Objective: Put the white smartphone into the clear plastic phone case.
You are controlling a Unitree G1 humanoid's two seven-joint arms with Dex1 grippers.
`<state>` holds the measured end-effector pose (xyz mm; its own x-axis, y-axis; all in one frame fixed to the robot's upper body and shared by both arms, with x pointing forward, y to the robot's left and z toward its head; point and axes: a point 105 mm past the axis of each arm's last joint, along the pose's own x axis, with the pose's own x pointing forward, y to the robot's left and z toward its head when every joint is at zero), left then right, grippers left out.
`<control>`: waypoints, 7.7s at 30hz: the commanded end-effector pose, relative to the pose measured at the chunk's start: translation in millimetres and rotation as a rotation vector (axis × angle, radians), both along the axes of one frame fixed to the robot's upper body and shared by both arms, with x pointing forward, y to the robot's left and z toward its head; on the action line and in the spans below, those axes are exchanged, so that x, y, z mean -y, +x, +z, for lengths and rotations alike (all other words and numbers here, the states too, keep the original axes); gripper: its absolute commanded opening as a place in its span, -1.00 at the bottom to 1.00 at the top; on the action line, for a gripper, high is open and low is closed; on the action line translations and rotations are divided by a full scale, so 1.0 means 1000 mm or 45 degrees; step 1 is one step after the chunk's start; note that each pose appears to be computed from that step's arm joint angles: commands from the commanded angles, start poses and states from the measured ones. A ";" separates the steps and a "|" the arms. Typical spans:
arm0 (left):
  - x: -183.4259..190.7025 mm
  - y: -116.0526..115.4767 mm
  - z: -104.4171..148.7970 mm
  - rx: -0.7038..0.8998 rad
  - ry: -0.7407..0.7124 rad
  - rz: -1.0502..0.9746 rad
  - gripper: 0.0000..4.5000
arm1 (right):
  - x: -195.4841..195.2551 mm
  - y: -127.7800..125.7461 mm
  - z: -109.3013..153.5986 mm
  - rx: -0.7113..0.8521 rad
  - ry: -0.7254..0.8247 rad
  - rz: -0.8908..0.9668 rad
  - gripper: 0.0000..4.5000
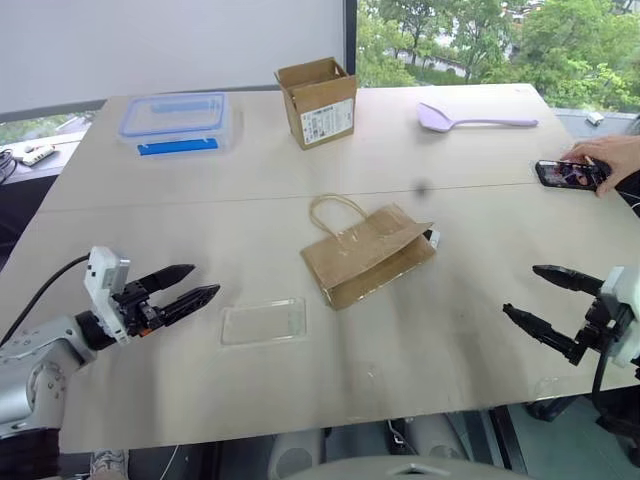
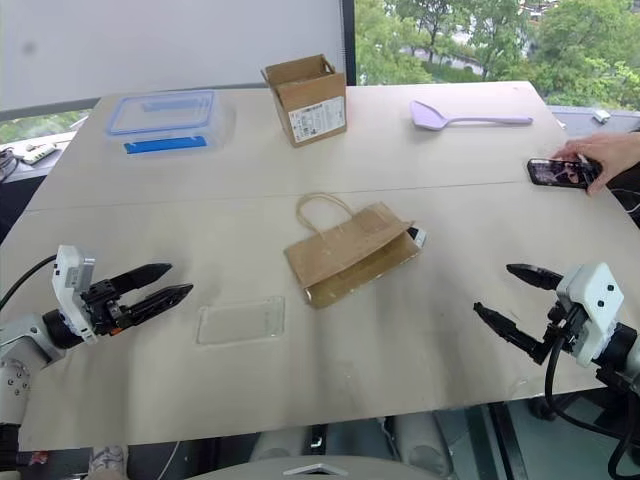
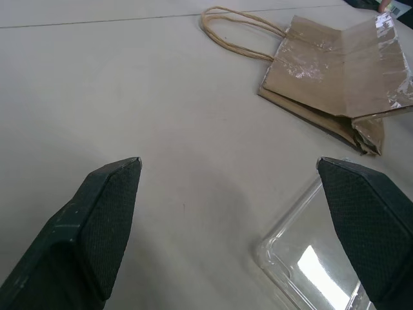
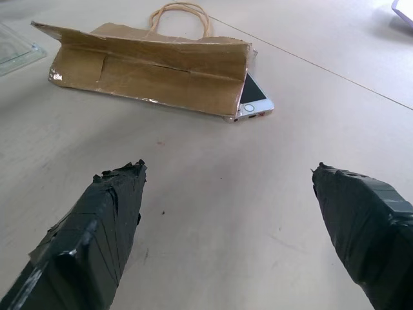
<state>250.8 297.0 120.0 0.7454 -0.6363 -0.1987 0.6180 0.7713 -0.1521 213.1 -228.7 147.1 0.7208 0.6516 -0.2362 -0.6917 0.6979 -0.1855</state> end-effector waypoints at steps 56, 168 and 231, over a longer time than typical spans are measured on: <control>-0.066 0.056 0.049 0.378 0.660 0.336 -0.02 | -0.050 -0.025 -0.005 0.025 0.074 0.345 1.00; 0.142 -0.037 0.009 0.191 0.091 -0.560 0.97 | -0.090 0.164 -0.076 -0.399 -0.344 0.196 1.00; 0.110 -0.047 0.013 0.239 0.066 -0.448 1.00 | -0.113 0.158 -0.051 -0.224 -0.294 0.304 0.25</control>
